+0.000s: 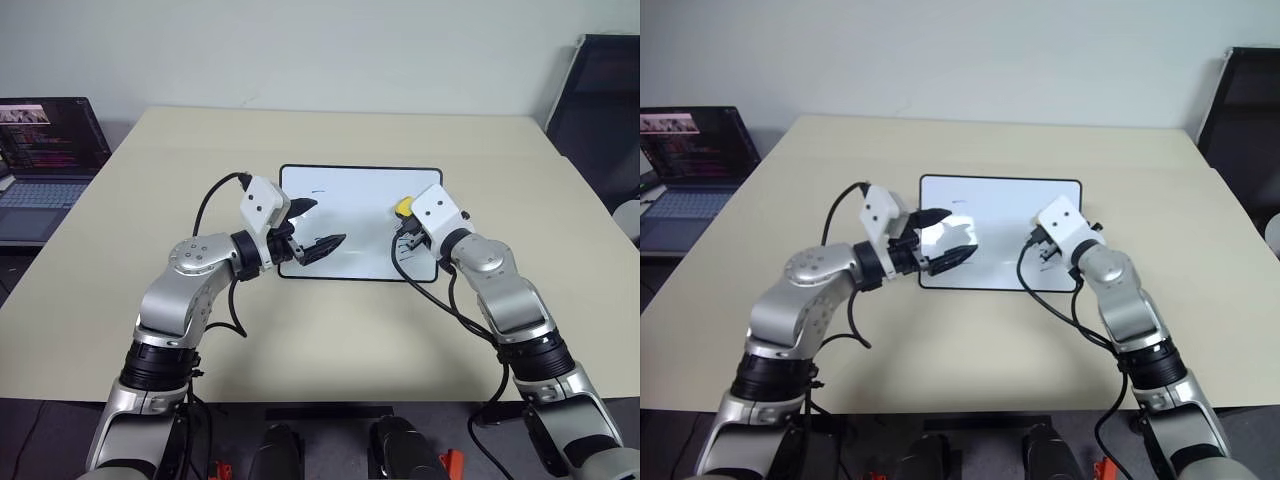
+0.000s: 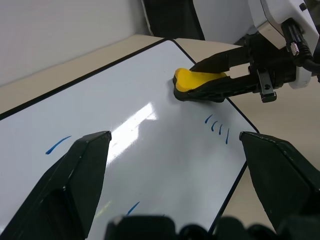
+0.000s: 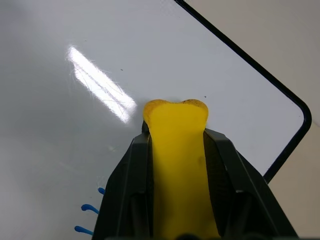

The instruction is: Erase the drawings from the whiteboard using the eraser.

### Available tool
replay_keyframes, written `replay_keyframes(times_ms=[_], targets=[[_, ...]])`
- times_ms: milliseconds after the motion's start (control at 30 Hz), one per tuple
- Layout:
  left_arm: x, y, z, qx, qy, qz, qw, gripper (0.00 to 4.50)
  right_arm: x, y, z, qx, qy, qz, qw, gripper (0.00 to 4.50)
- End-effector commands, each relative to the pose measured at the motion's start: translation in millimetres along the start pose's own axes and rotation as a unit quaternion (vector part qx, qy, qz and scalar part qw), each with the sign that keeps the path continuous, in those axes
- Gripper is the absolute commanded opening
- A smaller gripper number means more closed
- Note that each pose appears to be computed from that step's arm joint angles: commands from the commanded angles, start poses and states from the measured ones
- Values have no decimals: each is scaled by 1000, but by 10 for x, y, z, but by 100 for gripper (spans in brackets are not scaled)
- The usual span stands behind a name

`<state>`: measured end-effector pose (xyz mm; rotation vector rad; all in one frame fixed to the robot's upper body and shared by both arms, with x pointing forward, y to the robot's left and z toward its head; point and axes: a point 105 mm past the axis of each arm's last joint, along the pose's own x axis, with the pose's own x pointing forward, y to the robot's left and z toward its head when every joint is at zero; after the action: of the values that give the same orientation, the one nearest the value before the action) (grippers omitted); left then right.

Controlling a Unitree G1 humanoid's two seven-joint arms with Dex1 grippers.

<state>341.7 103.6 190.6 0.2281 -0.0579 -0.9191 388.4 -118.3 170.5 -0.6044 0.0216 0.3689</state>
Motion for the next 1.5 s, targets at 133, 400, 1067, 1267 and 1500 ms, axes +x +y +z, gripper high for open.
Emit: replay_keyframes(times_ms=[133, 400, 1067, 1267, 1500], targets=[[-226, 110, 21, -6, -19, 26, 999, 450, -283, -276, 206, 110, -74, -34, 991, 105], [-537, 27, -194, -25, 9, -1, 1000, 450, -798, 103, 128, 135, -85, 70, 985, 105], [-555, -241, -163, -8, 10, -59, 998, 450, -1101, 420, -139, 126, -72, 103, 984, 104], [-496, -328, -174, 1, 22, -86, 996, 450, -1013, 483, -86, 42, -76, 127, 988, 104], [-456, -437, -191, 3, 28, -127, 991, 450, -675, 375, -48, -49, -74, 100, 991, 104]])
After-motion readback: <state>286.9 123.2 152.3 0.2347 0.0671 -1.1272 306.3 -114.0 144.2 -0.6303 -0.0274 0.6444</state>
